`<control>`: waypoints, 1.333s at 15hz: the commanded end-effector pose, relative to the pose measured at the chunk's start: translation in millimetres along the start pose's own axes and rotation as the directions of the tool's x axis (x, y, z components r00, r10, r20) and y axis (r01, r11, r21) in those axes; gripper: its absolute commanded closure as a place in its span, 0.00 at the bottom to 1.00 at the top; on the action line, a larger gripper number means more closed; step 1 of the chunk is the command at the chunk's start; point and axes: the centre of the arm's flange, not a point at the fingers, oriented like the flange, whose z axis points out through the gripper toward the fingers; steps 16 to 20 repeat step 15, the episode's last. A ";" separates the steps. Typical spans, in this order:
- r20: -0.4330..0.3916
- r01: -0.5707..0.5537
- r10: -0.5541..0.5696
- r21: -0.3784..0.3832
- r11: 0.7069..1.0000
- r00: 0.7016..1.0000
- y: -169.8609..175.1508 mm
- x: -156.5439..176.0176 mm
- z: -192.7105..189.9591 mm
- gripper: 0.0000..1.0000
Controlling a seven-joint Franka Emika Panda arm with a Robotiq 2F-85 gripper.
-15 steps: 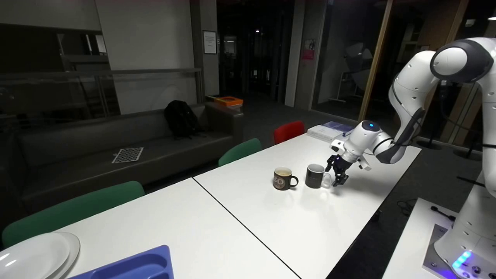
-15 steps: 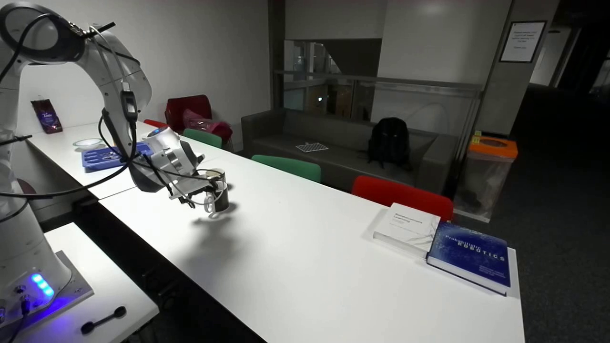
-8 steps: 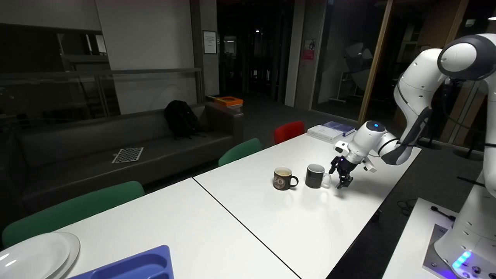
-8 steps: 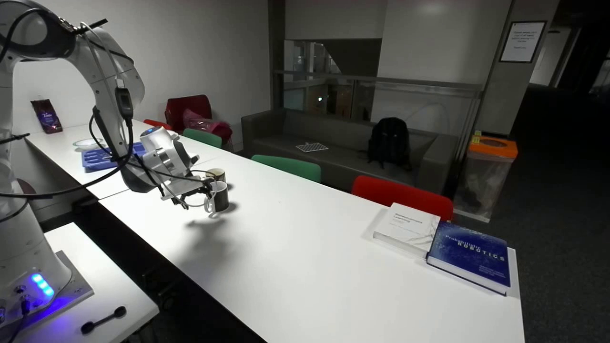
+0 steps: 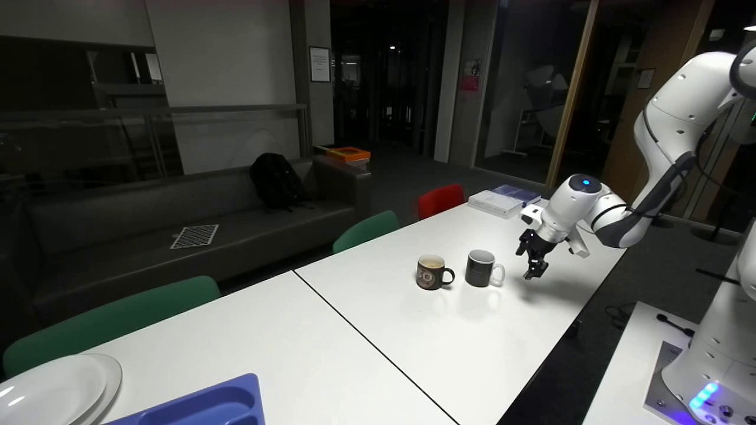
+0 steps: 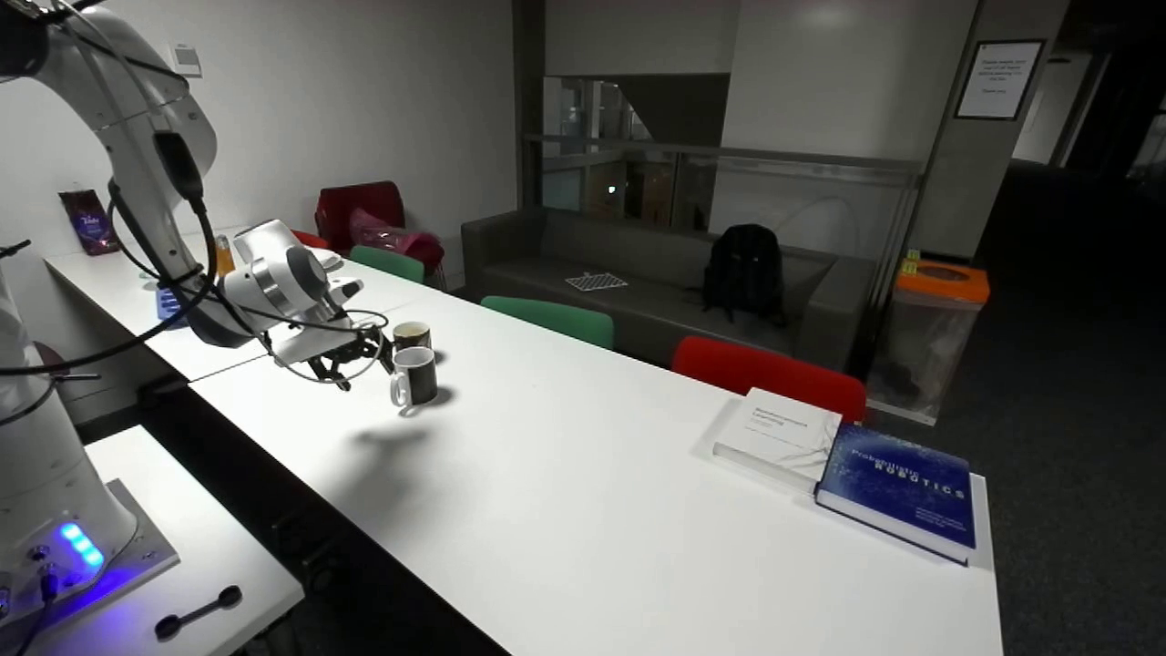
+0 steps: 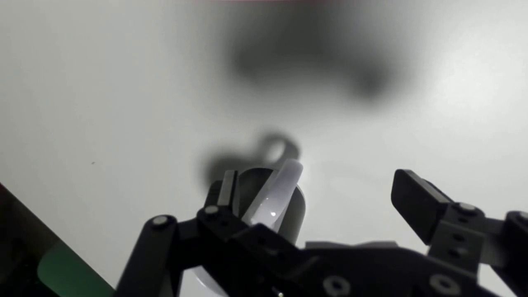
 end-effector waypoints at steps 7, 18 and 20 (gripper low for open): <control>-0.021 -0.151 0.150 -0.194 0.969 0.988 26.1 21.3 -91.4 0.00; -0.043 -0.168 0.162 -0.229 0.959 0.986 26.2 20.4 -114.8 0.00; -0.043 -0.168 0.162 -0.229 0.959 0.986 26.2 20.4 -114.8 0.00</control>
